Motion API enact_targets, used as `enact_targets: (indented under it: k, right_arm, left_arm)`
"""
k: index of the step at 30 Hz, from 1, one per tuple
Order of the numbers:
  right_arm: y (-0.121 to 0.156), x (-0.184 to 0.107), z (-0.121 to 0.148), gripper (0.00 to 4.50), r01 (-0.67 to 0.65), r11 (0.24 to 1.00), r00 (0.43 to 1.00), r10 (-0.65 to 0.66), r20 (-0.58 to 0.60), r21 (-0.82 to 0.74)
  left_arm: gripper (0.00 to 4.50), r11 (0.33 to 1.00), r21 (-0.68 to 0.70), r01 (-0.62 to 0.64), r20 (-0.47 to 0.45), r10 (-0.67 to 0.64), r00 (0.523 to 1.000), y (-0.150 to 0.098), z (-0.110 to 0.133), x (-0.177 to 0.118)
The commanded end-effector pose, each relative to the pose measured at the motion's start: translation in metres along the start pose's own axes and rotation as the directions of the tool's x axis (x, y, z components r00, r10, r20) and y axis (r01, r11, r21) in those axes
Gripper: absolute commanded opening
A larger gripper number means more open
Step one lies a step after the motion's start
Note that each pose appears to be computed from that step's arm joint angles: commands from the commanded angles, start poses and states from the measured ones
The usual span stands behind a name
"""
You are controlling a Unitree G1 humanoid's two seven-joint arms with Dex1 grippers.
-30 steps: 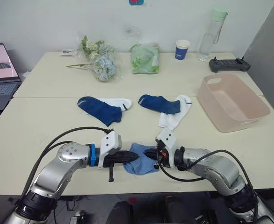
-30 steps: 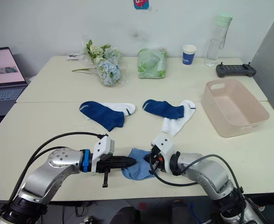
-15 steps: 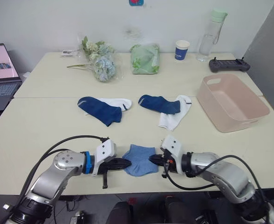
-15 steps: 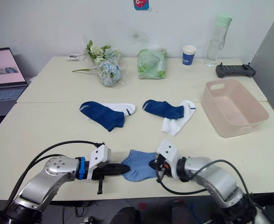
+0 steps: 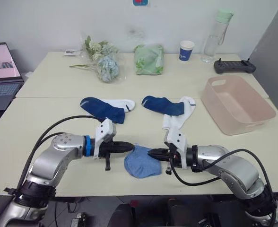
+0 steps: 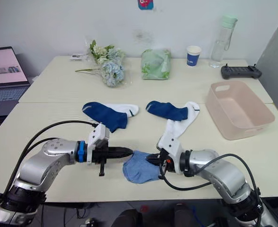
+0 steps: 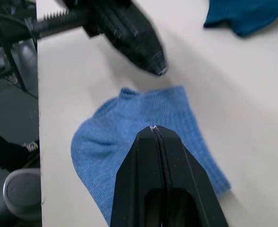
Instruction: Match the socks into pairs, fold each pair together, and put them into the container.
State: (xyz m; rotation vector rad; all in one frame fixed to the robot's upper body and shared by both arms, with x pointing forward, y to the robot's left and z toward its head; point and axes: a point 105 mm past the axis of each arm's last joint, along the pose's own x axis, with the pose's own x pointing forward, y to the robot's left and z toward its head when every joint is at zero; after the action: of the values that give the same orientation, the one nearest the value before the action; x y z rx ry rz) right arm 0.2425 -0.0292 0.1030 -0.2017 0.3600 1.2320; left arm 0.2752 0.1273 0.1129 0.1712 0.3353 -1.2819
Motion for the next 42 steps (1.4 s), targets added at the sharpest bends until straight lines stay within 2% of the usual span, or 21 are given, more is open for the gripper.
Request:
enact_targets:
  k: [1, 6, 13, 18, 21, 32, 37, 42]
  right_arm:
    - [0.007, 0.005, 0.001, 0.02, -0.023, 1.000, 1.000, 0.023, -0.004, -0.018]
    - [0.015, 0.006, -0.021, 0.02, -0.053, 0.998, 0.995, 0.050, -0.089, -0.033]
    - [0.016, -0.015, -0.044, 0.02, -0.021, 1.000, 0.987, 0.021, -0.161, 0.001]
    - [0.025, -0.025, -0.031, 0.02, -0.053, 0.999, 0.994, 0.052, -0.092, -0.005]
    - [0.021, -0.030, -0.024, 0.02, -0.009, 1.000, 0.998, 0.008, -0.058, -0.006]
    - [0.016, -0.043, -0.017, 0.02, 0.064, 0.998, 0.998, -0.064, -0.012, 0.020]
    - [0.013, -0.043, -0.017, 0.02, 0.095, 0.995, 0.995, -0.095, -0.020, -0.002]
    - [0.011, -0.042, -0.016, 0.02, 0.117, 0.993, 0.993, -0.117, -0.018, 0.003]
  left_arm:
    - [0.00, 1.000, -0.020, 0.019, -0.017, -0.019, 1.000, -0.003, -0.005, 0.007]
    - [0.00, 1.000, -0.023, 0.010, -0.068, -0.012, 0.998, -0.006, -0.023, 0.017]
    - [0.00, 0.996, -0.003, -0.085, -0.124, 0.084, 0.989, 0.012, -0.039, 0.002]
    - [0.00, 1.000, 0.018, -0.003, -0.059, 0.004, 0.998, -0.003, -0.027, -0.007]
    - [0.00, 0.998, 0.040, 0.047, -0.050, -0.045, 0.998, -0.014, -0.019, -0.010]
    - [0.00, 0.997, 0.077, -0.024, 0.000, 0.024, 1.000, 0.001, 0.000, -0.016]
    - [0.00, 0.991, 0.063, 0.120, -0.079, -0.115, 0.990, -0.023, -0.015, -0.010]
    - [0.00, 0.989, 0.056, 0.139, -0.076, -0.135, 0.988, -0.028, -0.019, 0.000]
